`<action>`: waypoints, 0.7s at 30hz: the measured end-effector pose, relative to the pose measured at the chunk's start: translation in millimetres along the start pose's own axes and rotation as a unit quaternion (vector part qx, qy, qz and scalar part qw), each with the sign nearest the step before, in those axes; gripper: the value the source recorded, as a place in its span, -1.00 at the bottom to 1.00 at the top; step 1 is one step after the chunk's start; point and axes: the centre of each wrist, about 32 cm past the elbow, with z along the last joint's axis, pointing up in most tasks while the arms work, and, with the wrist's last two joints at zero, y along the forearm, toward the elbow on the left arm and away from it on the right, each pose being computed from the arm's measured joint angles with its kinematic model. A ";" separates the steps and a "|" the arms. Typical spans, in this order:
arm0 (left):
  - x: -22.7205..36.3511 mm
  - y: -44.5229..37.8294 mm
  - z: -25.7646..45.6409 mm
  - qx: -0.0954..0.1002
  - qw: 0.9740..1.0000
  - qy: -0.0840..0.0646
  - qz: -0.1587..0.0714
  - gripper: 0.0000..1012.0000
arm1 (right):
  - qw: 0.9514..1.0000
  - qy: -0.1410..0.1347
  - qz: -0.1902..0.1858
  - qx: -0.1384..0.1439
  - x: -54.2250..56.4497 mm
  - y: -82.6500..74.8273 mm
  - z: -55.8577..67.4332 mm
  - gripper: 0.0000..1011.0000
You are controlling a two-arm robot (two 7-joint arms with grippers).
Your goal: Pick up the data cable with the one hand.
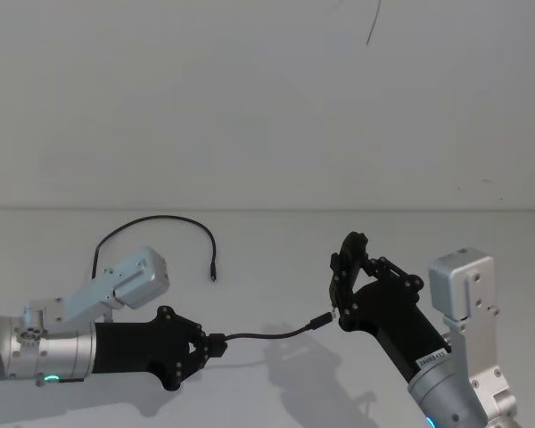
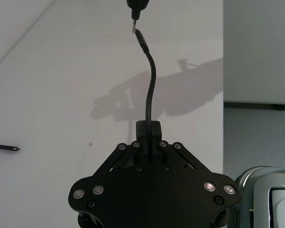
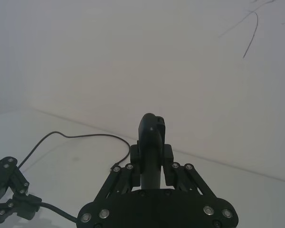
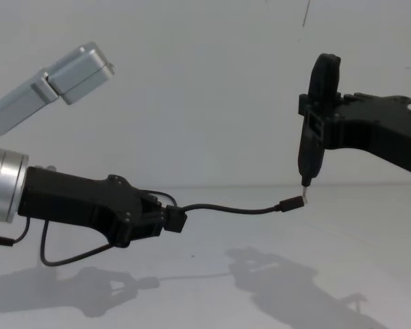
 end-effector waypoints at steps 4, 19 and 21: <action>0.0 0.0 0.0 0.000 1.000 0.000 0.000 -0.92 | 1.000 -0.001 0.001 0.000 0.1 0.1 0.1 -0.48; 0.0 0.0 0.0 0.000 1.000 0.000 0.000 -0.92 | 1.000 -0.001 0.001 0.000 0.3 0.5 0.5 -0.48; 0.0 0.0 0.0 0.000 1.000 0.000 0.000 -0.92 | 1.000 -0.001 0.002 0.000 0.3 0.5 0.5 -0.48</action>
